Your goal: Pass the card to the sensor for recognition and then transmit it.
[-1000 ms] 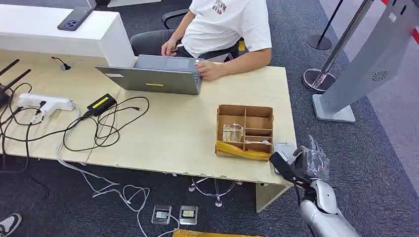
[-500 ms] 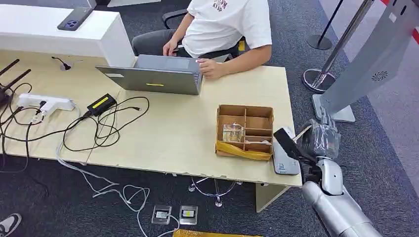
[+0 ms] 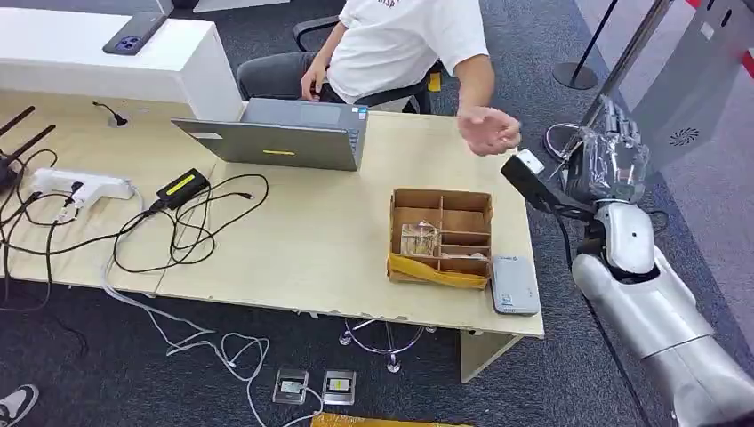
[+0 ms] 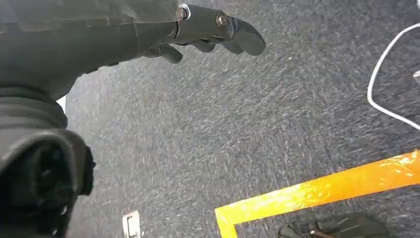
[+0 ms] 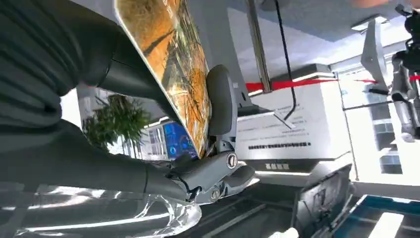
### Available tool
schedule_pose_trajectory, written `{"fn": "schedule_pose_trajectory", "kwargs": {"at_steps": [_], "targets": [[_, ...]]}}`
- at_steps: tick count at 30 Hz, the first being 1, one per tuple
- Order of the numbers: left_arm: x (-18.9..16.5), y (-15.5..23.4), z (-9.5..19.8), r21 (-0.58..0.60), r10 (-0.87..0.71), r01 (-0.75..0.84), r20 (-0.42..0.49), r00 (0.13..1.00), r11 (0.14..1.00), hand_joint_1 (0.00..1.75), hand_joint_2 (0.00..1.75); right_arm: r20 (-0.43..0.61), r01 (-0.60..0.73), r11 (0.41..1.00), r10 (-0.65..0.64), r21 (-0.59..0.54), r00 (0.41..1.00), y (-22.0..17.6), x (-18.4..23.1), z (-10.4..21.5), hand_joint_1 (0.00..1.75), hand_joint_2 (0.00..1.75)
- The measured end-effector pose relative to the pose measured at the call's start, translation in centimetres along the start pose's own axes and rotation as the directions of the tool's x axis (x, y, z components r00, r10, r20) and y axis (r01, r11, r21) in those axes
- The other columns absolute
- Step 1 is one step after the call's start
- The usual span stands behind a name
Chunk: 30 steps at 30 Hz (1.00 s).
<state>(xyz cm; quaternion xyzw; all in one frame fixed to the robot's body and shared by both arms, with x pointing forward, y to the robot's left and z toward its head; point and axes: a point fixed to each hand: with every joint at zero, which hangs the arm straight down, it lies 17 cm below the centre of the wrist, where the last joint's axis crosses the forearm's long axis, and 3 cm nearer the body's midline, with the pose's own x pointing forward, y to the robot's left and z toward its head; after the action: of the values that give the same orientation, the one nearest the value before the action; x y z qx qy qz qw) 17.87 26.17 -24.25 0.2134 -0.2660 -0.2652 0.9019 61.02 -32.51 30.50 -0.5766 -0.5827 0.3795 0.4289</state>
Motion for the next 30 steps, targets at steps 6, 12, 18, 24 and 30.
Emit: {"fn": "schedule_pose_trajectory", "kwargs": {"at_steps": [6, 12, 18, 24, 30], "targets": [[0.8, 0.2, -0.2, 0.001, -0.021, 0.021, 0.018, 1.000, 1.000, 0.00, 0.00, 0.061, -0.060, 0.998, 0.058, 0.026, 0.996, 0.1, 4.1, -1.7, 1.75, 1.75], [0.5, 0.2, -0.2, -0.002, -0.028, 0.028, 0.008, 1.000, 1.000, 0.00, 0.00, 0.095, -0.115, 0.993, 0.111, 0.039, 0.989, 0.7, 6.8, -2.3, 1.75, 1.75], [0.0, 0.2, -0.2, -0.008, -0.048, 0.048, 0.003, 0.999, 0.999, 0.00, 0.00, 0.107, -0.148, 0.988, 0.142, 0.050, 0.984, 1.2, 8.3, -2.8, 1.75, 1.75], [0.0, 0.1, -0.2, -0.014, -0.056, 0.056, 0.006, 0.998, 0.998, 0.00, 0.00, 0.101, -0.174, 0.983, 0.167, 0.063, 0.981, 2.1, 8.0, -2.9, 0.00, 1.75], [0.1, 0.1, -0.2, -0.015, -0.060, 0.060, 0.010, 0.998, 0.998, 0.00, 0.00, 0.068, -0.176, 0.982, 0.172, 0.062, 0.983, 2.8, 6.7, -2.7, 0.00, 1.75]]}}
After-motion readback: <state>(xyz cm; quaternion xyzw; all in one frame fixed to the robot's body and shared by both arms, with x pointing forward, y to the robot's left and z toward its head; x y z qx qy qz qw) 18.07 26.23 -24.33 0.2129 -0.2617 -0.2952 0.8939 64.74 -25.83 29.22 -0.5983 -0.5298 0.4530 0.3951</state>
